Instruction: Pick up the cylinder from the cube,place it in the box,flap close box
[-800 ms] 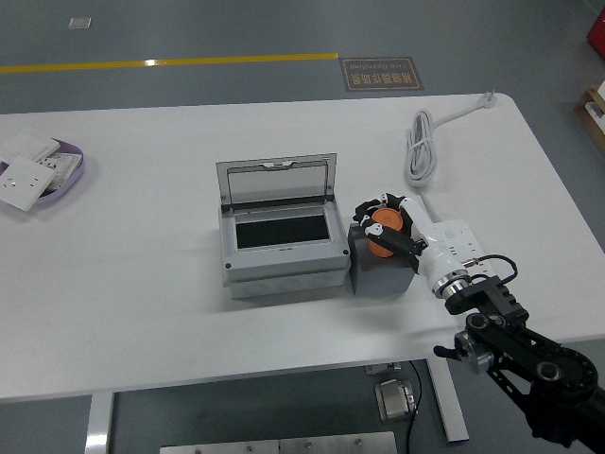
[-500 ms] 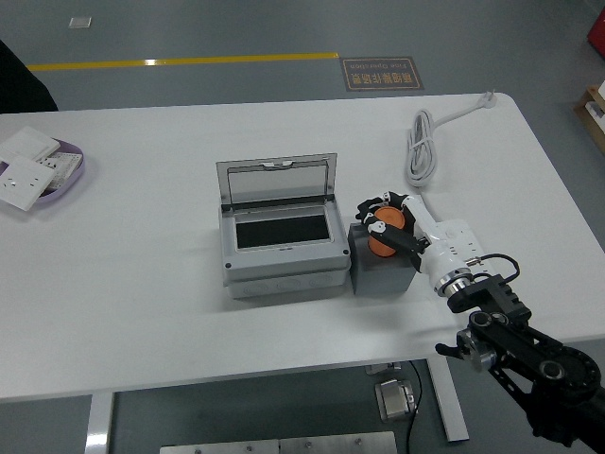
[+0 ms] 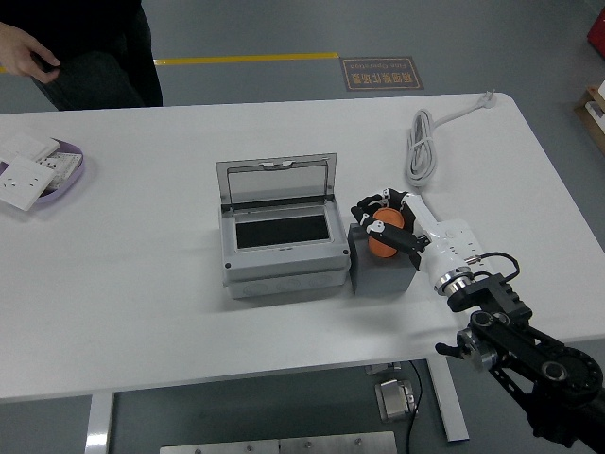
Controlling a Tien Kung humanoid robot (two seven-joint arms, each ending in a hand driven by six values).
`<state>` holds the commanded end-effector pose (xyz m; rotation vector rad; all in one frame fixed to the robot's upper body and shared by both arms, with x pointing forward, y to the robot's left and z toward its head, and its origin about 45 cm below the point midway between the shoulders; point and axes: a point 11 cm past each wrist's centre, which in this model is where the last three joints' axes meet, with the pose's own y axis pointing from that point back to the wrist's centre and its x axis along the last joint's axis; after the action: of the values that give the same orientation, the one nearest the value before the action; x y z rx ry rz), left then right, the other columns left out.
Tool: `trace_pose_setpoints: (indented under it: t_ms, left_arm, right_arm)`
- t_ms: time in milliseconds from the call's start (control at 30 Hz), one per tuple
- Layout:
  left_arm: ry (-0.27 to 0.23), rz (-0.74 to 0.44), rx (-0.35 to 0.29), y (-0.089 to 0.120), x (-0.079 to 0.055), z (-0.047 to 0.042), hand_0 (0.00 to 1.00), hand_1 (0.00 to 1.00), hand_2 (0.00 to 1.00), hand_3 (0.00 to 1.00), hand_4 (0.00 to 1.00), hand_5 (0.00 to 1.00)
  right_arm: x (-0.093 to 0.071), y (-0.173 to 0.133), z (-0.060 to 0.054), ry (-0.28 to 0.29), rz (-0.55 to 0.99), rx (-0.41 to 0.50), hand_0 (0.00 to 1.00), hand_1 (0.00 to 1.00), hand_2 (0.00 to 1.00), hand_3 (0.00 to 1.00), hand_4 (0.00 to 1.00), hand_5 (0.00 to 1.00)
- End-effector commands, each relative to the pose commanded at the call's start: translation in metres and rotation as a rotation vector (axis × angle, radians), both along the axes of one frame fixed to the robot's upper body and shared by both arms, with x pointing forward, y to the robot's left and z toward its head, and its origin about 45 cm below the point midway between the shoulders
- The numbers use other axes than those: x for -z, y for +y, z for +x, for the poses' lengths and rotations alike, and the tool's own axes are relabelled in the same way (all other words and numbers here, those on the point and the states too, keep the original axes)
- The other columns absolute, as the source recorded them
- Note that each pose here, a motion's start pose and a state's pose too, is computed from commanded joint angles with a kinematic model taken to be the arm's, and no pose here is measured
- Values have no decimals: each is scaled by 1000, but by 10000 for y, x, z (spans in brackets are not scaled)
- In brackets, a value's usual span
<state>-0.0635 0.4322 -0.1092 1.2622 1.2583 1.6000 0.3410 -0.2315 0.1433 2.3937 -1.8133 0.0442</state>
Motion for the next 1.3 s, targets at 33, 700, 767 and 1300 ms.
trace_pose_setpoints:
  t_ms: [33, 700, 767, 1300]
  left_arm:
    - [0, 0, 0, 0, 0, -1, 629, 647, 625, 668, 722, 253]
    - [-15, 6, -2, 49, -15, 33, 629, 647, 625, 668, 722, 253]
    - [-14, 7, -2, 50, -15, 30, 629, 647, 625, 668, 722, 253]
    - [-15, 14, -1, 65, -19, 46, 629, 647, 625, 668, 722, 253]
  right_arm:
    - [-1, -8, 2, -1, -4, 0, 628, 566, 459, 466, 885, 388]
    - [46, -28, -13, 4, -65, -8, 680, 612, 544, 570, 898, 280]
    - [51, -19, -17, 4, -68, -11, 735, 644, 572, 621, 889, 298]
    - [75, 20, -34, 11, -74, -20, 754, 661, 603, 643, 658, 153]
